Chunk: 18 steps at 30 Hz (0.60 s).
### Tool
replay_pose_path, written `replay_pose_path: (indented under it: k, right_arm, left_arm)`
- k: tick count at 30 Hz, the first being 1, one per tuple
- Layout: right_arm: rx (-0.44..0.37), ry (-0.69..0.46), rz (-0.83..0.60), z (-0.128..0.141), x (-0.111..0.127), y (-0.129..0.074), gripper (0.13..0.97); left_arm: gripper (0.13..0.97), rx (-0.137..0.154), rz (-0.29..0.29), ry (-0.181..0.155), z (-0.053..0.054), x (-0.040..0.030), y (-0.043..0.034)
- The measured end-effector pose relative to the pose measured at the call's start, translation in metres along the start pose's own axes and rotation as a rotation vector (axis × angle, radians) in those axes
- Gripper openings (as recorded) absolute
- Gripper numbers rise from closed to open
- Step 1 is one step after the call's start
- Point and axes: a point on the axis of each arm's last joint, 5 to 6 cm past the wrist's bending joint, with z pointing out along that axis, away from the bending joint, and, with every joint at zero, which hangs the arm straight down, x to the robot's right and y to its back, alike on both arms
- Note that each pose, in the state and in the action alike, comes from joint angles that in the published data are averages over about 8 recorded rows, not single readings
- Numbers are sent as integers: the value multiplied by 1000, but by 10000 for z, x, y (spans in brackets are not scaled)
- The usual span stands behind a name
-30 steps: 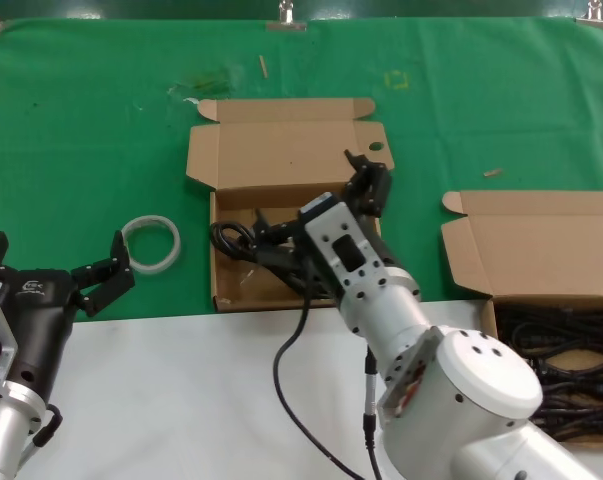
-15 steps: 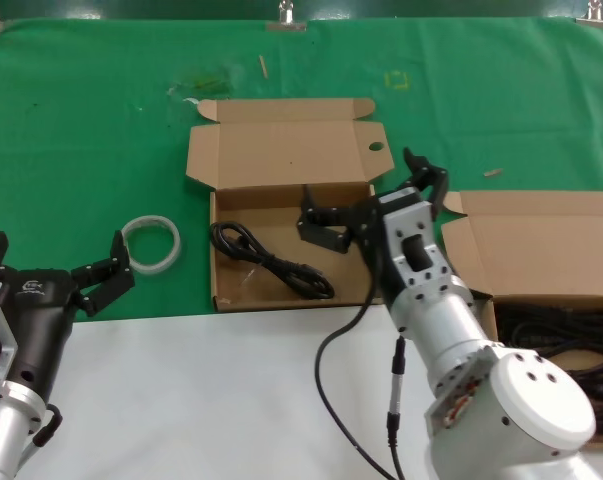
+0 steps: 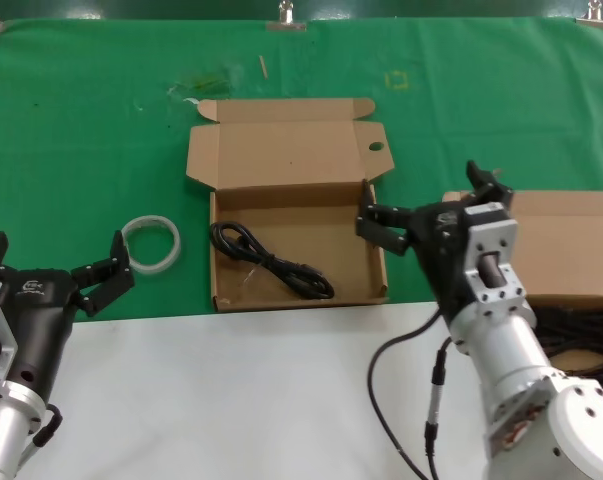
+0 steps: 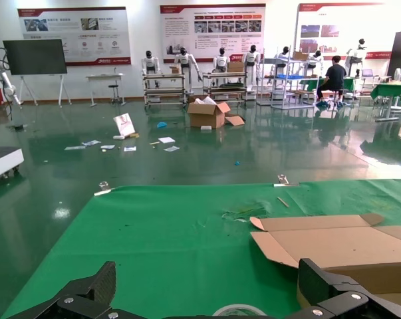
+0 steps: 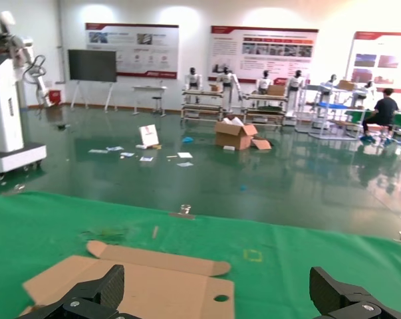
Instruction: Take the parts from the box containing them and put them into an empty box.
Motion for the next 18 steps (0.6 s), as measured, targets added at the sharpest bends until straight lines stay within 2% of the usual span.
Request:
replay_pose_path:
  k: [18]
  right_arm:
    - [5,82,119,-397,543,222,966]
  left_arm:
    - [966,0,0,0,0,0,0]
